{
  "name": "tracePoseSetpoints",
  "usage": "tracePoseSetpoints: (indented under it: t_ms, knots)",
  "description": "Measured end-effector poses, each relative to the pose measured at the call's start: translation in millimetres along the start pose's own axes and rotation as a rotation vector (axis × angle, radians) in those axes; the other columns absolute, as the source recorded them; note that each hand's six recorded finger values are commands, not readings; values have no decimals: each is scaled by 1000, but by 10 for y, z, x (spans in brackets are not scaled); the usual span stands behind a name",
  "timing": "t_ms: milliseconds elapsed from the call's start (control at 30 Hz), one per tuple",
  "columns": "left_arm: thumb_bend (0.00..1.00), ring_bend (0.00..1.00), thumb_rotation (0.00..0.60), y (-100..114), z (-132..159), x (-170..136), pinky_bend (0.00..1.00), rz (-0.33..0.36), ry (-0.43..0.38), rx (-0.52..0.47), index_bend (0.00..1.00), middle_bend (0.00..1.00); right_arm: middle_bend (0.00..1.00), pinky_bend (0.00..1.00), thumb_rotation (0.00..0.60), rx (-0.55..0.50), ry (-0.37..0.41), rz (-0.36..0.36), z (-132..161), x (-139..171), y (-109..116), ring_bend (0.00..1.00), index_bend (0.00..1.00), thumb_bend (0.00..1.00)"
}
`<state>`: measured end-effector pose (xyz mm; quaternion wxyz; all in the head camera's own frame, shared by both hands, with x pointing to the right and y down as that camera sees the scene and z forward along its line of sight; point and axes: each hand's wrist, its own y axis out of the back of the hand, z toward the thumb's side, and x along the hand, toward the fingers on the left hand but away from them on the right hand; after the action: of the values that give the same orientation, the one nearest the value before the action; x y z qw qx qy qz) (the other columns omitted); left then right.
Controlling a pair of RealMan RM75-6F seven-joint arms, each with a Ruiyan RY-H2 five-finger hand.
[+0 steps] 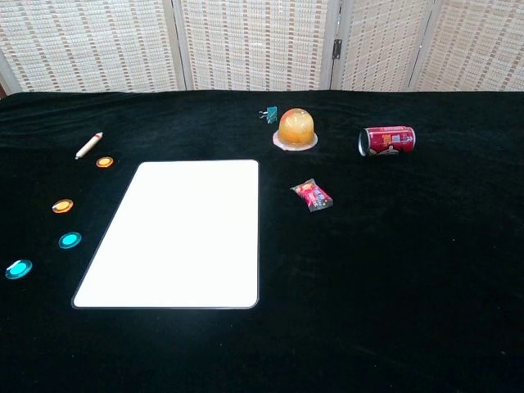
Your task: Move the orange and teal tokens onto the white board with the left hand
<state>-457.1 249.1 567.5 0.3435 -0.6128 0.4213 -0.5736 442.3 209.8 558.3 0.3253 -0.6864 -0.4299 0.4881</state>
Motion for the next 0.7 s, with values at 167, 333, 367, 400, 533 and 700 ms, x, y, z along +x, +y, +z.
tracePoseSetpoints:
  t_ms: [167,333,367,400,533,700]
  knots:
    - [368,66,600,-19,10,24,0,-9,-8,5,295,131,118,30,600,2,0,4,5,2,0,111,65,270]
    - [368,66,600,21,52,122,0,0,-35,9,297,131,118,30,600,9,4,-5,16,-1,35,111,65,270]
    - [368,68,600,28,67,153,0,1,-43,10,299,131,118,30,600,13,4,-10,17,-3,45,111,65,270]
    - [369,73,600,33,85,186,0,1,-52,11,303,131,117,30,600,16,4,-14,19,-5,53,111,65,269]
    - [372,83,600,34,218,413,0,-16,-111,8,319,131,114,30,600,18,2,-20,24,-3,67,110,65,270]
    - [375,85,600,16,430,787,0,-50,-190,-10,340,131,114,30,600,14,0,-18,15,19,73,111,65,269]
